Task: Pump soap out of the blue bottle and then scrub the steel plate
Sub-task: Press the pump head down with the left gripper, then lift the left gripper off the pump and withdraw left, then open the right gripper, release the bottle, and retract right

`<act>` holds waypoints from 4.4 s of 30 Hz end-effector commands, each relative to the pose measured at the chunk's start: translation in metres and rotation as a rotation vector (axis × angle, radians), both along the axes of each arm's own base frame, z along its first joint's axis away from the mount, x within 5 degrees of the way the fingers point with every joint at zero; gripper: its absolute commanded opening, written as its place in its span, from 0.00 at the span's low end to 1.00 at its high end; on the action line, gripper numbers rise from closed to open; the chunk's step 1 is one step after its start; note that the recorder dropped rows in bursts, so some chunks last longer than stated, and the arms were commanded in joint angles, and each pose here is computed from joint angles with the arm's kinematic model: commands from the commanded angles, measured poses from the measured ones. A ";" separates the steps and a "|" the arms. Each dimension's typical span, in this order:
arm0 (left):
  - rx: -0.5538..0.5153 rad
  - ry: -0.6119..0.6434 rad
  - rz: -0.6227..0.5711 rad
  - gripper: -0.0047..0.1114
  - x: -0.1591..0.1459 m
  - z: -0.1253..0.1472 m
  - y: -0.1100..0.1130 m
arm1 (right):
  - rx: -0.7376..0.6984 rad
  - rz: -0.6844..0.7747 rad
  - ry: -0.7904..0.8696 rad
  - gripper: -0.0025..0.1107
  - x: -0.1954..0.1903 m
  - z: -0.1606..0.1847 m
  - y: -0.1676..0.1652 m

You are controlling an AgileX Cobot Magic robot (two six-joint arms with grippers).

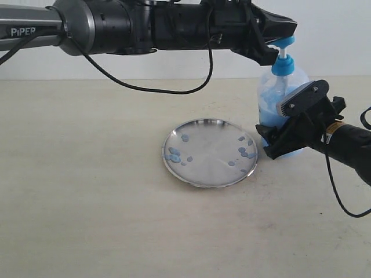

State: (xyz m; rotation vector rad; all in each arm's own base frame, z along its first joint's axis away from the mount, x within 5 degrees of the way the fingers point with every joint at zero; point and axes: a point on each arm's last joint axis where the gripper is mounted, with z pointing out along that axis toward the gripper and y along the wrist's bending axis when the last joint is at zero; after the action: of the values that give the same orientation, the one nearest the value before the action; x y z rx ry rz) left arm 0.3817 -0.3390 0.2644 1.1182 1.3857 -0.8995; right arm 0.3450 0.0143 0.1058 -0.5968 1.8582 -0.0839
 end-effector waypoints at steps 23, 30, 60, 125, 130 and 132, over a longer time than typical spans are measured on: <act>0.134 0.126 0.031 0.08 0.007 -0.045 -0.004 | -0.052 0.025 0.108 0.02 -0.007 -0.013 -0.001; 0.144 0.125 0.027 0.08 0.007 -0.044 -0.004 | -0.044 0.021 0.110 0.02 -0.007 -0.013 -0.001; 0.023 -0.094 0.205 0.08 -0.022 0.068 0.033 | 0.173 -0.111 0.083 0.02 -0.003 -0.007 -0.004; -0.095 -0.095 1.207 0.08 -0.309 0.001 0.344 | 0.346 -0.255 -0.026 0.95 -0.086 0.186 0.010; -0.090 -0.093 1.215 0.08 -0.309 0.000 0.345 | 0.341 -0.256 0.098 0.92 -0.136 0.208 0.019; -0.074 -0.087 1.215 0.08 -0.308 -0.005 0.345 | 0.358 -0.291 0.138 0.81 -0.154 0.213 0.015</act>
State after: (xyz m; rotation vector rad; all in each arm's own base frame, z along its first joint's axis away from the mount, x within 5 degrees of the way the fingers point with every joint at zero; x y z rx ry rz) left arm 0.0729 0.0055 0.2653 0.1131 1.5683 -0.0090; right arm 0.2151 0.0331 0.3127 -0.1385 1.9514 0.0862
